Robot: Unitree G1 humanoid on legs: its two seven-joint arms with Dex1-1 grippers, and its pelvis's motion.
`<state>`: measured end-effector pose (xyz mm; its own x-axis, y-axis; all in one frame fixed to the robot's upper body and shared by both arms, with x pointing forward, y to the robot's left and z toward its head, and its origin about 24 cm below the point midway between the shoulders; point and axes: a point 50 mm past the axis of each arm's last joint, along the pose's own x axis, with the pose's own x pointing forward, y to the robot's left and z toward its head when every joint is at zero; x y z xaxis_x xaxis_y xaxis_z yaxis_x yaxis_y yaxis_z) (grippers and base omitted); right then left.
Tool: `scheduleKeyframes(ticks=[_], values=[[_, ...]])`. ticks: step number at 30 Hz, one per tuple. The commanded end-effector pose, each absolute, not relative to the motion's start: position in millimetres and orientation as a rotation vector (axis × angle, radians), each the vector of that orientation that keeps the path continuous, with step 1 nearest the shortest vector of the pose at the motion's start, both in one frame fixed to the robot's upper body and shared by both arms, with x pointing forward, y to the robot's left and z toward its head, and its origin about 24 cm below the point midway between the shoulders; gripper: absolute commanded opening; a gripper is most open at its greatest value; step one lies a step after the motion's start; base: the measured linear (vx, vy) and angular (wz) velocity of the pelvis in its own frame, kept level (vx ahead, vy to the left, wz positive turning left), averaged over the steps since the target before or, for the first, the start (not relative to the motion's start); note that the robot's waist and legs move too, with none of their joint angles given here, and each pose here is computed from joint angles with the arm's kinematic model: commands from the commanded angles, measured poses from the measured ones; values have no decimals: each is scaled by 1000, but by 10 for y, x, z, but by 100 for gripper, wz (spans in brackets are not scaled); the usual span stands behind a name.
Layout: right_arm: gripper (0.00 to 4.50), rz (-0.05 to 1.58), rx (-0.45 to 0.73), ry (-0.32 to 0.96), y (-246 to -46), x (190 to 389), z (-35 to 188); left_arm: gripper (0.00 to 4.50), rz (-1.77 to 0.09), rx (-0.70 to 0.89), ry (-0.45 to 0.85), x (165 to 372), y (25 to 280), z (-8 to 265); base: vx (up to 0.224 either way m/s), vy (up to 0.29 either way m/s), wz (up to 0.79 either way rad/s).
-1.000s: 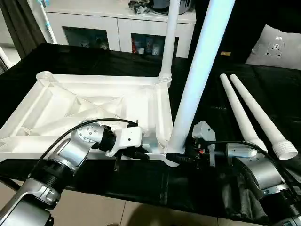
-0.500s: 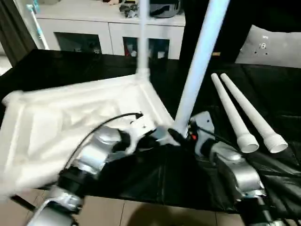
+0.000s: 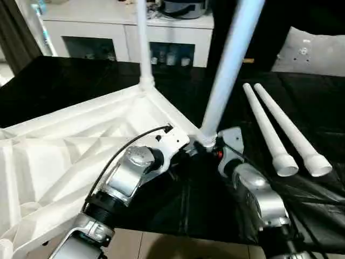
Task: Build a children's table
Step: Insert table leg to table base
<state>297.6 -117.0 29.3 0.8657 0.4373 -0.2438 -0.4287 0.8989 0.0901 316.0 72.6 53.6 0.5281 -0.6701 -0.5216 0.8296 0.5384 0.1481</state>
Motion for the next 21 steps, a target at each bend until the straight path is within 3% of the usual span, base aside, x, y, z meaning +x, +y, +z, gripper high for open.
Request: scheduleKeyframes(ticks=[1,4,10,16,21], values=[[416,545,67,281,-1100,2917,266,0,-958,455,356,3199,721,700,0,0,0],[445,601,46,252,-1212,2902,334,0,-1023,476,373,3157,815,677,0,0,0],[445,701,12,194,-1378,2869,486,0,-1093,500,425,3092,961,630,0,0,0],[445,753,45,173,-1344,2796,552,0,-1157,489,473,2974,975,611,0,0,0],[445,734,62,204,-1285,2747,472,0,-1155,438,495,2891,921,604,0,0,0]])
